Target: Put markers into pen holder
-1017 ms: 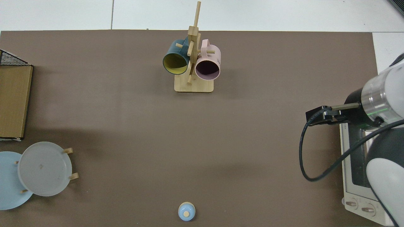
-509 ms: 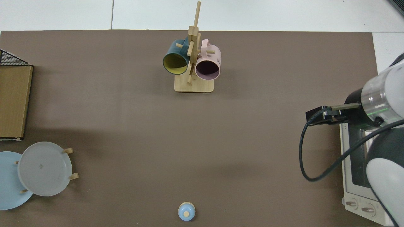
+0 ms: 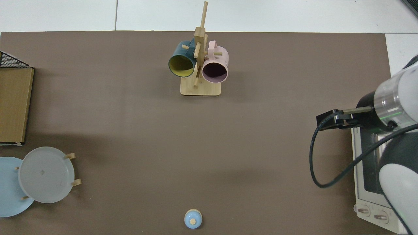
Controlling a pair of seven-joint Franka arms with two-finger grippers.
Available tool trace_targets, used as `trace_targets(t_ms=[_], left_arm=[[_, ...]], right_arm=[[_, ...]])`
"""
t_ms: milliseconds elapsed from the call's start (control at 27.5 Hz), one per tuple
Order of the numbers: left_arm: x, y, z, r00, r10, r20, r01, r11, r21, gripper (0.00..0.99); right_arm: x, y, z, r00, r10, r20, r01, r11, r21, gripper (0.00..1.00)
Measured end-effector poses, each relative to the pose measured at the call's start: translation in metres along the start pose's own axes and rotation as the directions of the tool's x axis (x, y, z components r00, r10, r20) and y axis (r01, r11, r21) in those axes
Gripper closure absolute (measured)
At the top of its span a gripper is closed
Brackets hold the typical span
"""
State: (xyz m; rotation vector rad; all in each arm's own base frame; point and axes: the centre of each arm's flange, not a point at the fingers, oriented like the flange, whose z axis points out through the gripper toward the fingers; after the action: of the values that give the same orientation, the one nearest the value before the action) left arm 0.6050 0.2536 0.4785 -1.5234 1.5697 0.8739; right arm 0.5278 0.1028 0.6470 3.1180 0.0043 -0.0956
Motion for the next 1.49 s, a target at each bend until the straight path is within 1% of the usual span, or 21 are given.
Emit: trace_targets(t_ms=[182, 254, 327, 436, 509, 908, 1090, 1127, 1163, 1236, 1308, 1381, 1417, 1454, 1490], left_arm=[[0.0, 0.0, 0.0, 1.0, 0.0, 0.0, 0.0, 1.0, 0.002, 0.806], [0.0, 0.0, 0.0, 1.0, 0.0, -0.001, 0.0, 1.0, 0.002, 0.762], [0.0, 0.0, 0.0, 1.0, 0.0, -0.001, 0.0, 1.0, 0.003, 0.687], [0.0, 0.0, 0.0, 1.0, 0.0, -0.001, 0.0, 1.0, 0.003, 0.67], [0.0, 0.0, 0.0, 1.0, 0.0, -0.001, 0.0, 1.0, 0.004, 0.617], [-0.001, -0.001, -0.001, 1.0, -0.001, 0.0, 0.001, 1.0, 0.006, 0.59], [-0.012, -0.004, -0.007, 1.0, -0.018, 0.008, 0.018, 1.0, 0.019, 0.573], [-0.016, -0.005, -0.01, 1.0, -0.021, 0.011, 0.021, 0.999, 0.024, 0.498], [-0.021, -0.006, -0.012, 1.0, -0.022, 0.015, 0.021, 0.999, 0.03, 0.454], [-0.033, -0.008, -0.019, 1.0, -0.027, 0.015, 0.026, 0.999, 0.041, 0.419], [-0.044, -0.01, -0.026, 0.999, -0.043, -0.012, 0.044, 0.998, 0.049, 0.419], [-0.059, -0.011, -0.038, 0.997, -0.066, -0.05, 0.069, 0.996, 0.062, 0.317], [-0.066, -0.011, -0.045, 0.995, -0.076, -0.063, 0.081, 0.994, 0.068, 0.295], [-0.074, -0.01, -0.053, 0.993, -0.088, -0.073, 0.093, 0.993, 0.076, 0.211], [-0.081, -0.01, -0.062, 0.992, -0.096, -0.079, 0.103, 0.991, 0.082, 0.207]], right_arm=[[0.0, 0.0, 0.0, 1.0, 0.0, 0.0, 0.0, 1.0, 0.0, 0.0], [0.0, 0.0, 0.0, 1.0, 0.0, 0.0, 0.0, 1.0, 0.0, 0.0], [0.0, 0.0, 0.0, 1.0, 0.0, 0.0, 0.0, 1.0, 0.0, 0.0], [0.0, 0.0, 0.0, 1.0, 0.0, 0.0, 0.0, 1.0, 0.0, 0.0], [0.0, 0.0, 0.0, 1.0, 0.0, 0.0, 0.0, 1.0, 0.0, 0.0], [0.0, 0.0, 0.0, 1.0, 0.0, 0.0, 0.0, 1.0, 0.0, 0.0], [0.0, 0.0, 0.0, 1.0, 0.0, 0.0, 0.0, 1.0, 0.0, 0.0], [0.0, 0.0, 0.0, 1.0, 0.0, 0.0, 0.0, 1.0, 0.0, 0.0], [0.0, 0.0, 0.0, 1.0, 0.0, 0.0, 0.0, 1.0, 0.0, 0.0], [0.0, 0.0, 0.0, 1.0, 0.0, 0.0, 0.0, 1.0, 0.0, 0.0], [0.0, 0.0, 0.0, 1.0, 0.0, 0.0, 0.0, 1.0, 0.0, 0.0], [0.0, 0.0, 0.0, 1.0, 0.0, 0.0, 0.0, 1.0, 0.0, 0.0], [0.0, 0.0, 0.0, 1.0, 0.0, 0.0, 0.0, 1.0, 0.0, 0.0], [0.0, 0.0, 0.0, 1.0, 0.0, 0.0, 0.0, 1.0, 0.0, 0.0], [0.0, 0.0, 0.0, 1.0, 0.0, 0.0, 0.0, 1.0, 0.0, 0.0]])
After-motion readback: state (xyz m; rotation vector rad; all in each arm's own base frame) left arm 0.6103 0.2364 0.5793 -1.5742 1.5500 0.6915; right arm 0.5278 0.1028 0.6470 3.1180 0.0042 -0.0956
